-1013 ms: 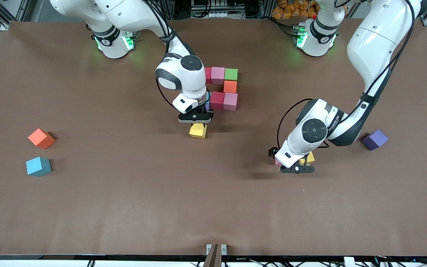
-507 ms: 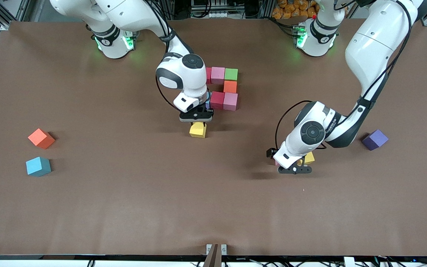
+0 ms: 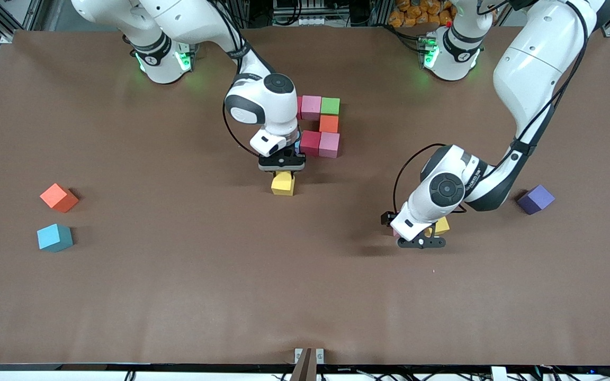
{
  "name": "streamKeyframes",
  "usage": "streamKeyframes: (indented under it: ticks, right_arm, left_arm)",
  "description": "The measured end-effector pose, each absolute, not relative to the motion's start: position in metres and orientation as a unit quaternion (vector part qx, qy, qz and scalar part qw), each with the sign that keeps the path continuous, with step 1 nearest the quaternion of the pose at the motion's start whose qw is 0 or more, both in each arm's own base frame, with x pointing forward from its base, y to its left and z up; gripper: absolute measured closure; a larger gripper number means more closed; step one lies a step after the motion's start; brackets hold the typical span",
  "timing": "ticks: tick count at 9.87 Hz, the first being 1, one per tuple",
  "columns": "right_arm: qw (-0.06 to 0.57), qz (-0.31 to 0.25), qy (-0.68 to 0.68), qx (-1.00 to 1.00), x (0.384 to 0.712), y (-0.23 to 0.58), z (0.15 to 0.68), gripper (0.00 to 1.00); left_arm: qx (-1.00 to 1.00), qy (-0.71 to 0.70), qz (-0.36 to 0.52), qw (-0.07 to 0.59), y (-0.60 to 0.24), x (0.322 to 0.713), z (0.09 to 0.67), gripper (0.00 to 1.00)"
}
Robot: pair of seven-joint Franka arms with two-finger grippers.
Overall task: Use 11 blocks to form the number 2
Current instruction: 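Lift the pink cube while the right gripper places yellow below purple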
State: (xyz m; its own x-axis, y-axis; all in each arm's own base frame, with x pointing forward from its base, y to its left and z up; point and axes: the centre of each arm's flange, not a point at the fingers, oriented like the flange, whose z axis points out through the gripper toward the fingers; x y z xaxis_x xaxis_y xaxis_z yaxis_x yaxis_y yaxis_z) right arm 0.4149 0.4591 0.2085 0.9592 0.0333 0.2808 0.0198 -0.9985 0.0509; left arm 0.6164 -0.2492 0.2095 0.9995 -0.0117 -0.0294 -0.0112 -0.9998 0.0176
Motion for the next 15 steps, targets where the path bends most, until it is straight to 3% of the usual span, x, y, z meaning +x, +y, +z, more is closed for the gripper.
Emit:
streamKeyframes:
  ticks: [1, 3, 6, 13, 14, 15]
  right_arm:
    - [0.024, 0.142, 0.01, 0.989, 0.414, 0.46, 0.208, 0.48]
    - [0.025, 0.142, 0.007, 0.989, 0.409, 0.463, 0.208, 0.48]
    - [0.028, 0.142, 0.008, 0.99, 0.406, 0.465, 0.208, 0.48]
    - [0.031, 0.141, 0.009, 0.989, 0.402, 0.467, 0.207, 0.48]
    - [0.031, 0.141, 0.007, 0.99, 0.402, 0.467, 0.207, 0.46]
    - [0.033, 0.138, 0.003, 0.99, 0.4, 0.465, 0.204, 0.34]
  left_arm:
    - [1.0, -0.006, -0.015, 0.009, -0.249, 0.616, 0.21, 0.11]
    - [1.0, -0.011, -0.014, 0.009, -0.248, 0.617, 0.21, 0.4]
    - [1.0, -0.02, -0.009, 0.007, -0.24, 0.623, 0.219, 0.45]
    - [1.0, -0.012, 0.026, -0.013, -0.207, 0.641, 0.281, 0.45]
    - [0.999, -0.008, 0.031, -0.013, -0.201, 0.643, 0.288, 0.45]
    - [0.999, -0.003, 0.038, -0.015, -0.194, 0.646, 0.297, 0.45]
